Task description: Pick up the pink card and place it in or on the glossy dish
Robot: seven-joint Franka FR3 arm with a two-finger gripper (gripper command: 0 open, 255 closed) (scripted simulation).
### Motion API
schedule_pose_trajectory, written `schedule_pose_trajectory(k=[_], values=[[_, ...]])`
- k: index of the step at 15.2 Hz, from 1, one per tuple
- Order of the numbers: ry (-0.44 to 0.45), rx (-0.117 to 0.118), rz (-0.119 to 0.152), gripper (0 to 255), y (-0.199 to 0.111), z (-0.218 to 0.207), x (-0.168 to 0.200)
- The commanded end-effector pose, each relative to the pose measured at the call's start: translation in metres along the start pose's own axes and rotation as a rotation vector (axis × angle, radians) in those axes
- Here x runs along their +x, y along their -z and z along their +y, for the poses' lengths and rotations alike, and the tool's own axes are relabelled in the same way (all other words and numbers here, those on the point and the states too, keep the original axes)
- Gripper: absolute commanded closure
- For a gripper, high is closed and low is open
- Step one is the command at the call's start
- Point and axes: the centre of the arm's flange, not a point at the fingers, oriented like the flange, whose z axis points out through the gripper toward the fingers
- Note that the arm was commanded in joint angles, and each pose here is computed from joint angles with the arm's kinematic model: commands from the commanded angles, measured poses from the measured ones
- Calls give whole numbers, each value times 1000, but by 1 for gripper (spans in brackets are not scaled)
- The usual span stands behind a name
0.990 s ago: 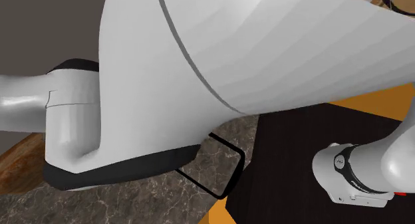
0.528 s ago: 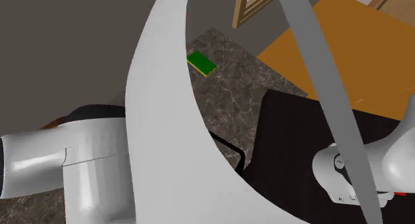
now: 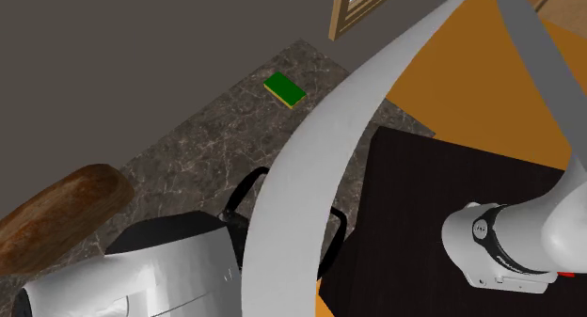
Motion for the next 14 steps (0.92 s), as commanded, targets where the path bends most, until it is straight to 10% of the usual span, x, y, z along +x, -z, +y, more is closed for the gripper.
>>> schedule_pose_trajectory(k=[1,14], values=[[-1,0,0,255,-8,-1,5],[-1,0,0,255,-38,-2,23]])
